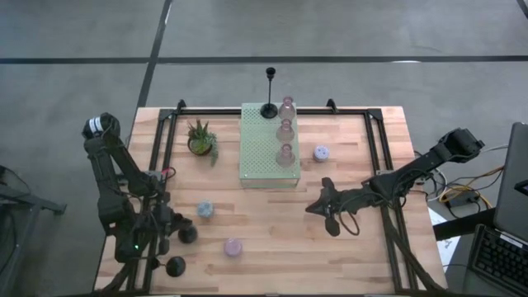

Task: Pick & Place candle stick holders
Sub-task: Put the top black candle holder on the shelf aligned with the other black candle holder

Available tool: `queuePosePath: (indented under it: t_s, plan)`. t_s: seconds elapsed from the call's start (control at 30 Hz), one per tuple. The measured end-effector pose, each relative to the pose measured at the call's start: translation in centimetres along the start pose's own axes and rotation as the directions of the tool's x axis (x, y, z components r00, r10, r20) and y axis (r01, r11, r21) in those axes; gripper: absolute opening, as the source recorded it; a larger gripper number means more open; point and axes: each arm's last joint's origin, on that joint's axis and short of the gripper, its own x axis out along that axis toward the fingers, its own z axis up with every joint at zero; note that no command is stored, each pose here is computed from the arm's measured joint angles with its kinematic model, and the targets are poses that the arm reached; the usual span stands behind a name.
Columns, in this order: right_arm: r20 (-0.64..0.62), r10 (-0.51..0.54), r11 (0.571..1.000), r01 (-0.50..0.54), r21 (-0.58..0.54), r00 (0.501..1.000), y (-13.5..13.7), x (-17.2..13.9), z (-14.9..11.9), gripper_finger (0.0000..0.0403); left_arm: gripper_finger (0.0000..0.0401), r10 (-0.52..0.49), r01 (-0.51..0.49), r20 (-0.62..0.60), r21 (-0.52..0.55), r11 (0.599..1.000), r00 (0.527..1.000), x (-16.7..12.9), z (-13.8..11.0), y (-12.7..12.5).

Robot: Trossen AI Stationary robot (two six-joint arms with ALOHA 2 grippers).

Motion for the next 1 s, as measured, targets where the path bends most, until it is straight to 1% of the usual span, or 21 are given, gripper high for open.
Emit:
queuePosePath:
  t_s: [0.17, 0.23, 0.37, 0.5, 0.57, 0.67, 0.87, 1.0]
  plan:
    - [-0.001, 0.0, 1.0, 0.0, -0.004, 1.0, 0.0, 0.0, 0.0, 0.0008, 0.003, 0.008, -0.009, 0.055, 0.016, 1.0, 0.998, -0.1, 0.3, 0.1]
    - [0.0, 0.0, 1.0, 0.0, -0.004, 1.0, 0.0, 0.0, 0.0, 0.0008, 0.0027, 0.006, -0.008, 0.081, 0.014, 1.0, 0.997, -0.3, 0.6, 0.1]
    - [0.0, -0.001, 1.0, 0.001, -0.004, 1.0, 0.0, 0.0, 0.0, 0.0008, 0.002, 0.008, -0.01, 0.173, 0.013, 1.0, 0.985, -0.8, 1.7, 0.1]
    - [0.0, -0.001, 1.0, 0.001, -0.007, 1.0, 0.0, 0.0, 0.0, 0.0008, 0.0027, 0.019, -0.024, 0.268, 0.017, 1.0, 0.963, -1.6, 3.3, 0.1]
    - [0.001, -0.001, 1.0, 0.001, -0.01, 1.0, 0.0, 0.0, 0.0, 0.0009, 0.003, 0.037, -0.044, 0.313, 0.016, 0.999, 0.949, -1.9, 4.2, 0.3]
    - [0.001, -0.002, 1.0, 0.002, -0.012, 1.0, 0.0, 0.0, 0.0, 0.0008, 0.0023, 0.076, -0.079, 0.366, -0.008, 0.997, 0.927, -2.2, 5.7, 0.8]
    - [0.002, -0.001, 0.999, 0.001, -0.043, 1.0, 0.0, 0.0, 0.0, 0.0008, 0.002, 0.169, -0.165, 0.402, -0.045, 0.985, 0.9, -2.5, 8.6, 2.3]
    - [0.011, 0.003, 0.999, -0.002, -0.053, 1.0, 0.0, 0.0, 0.1, 0.0008, 0.0029, 0.244, -0.232, 0.42, -0.08, 0.969, 0.874, -2.7, 10.6, 3.2]
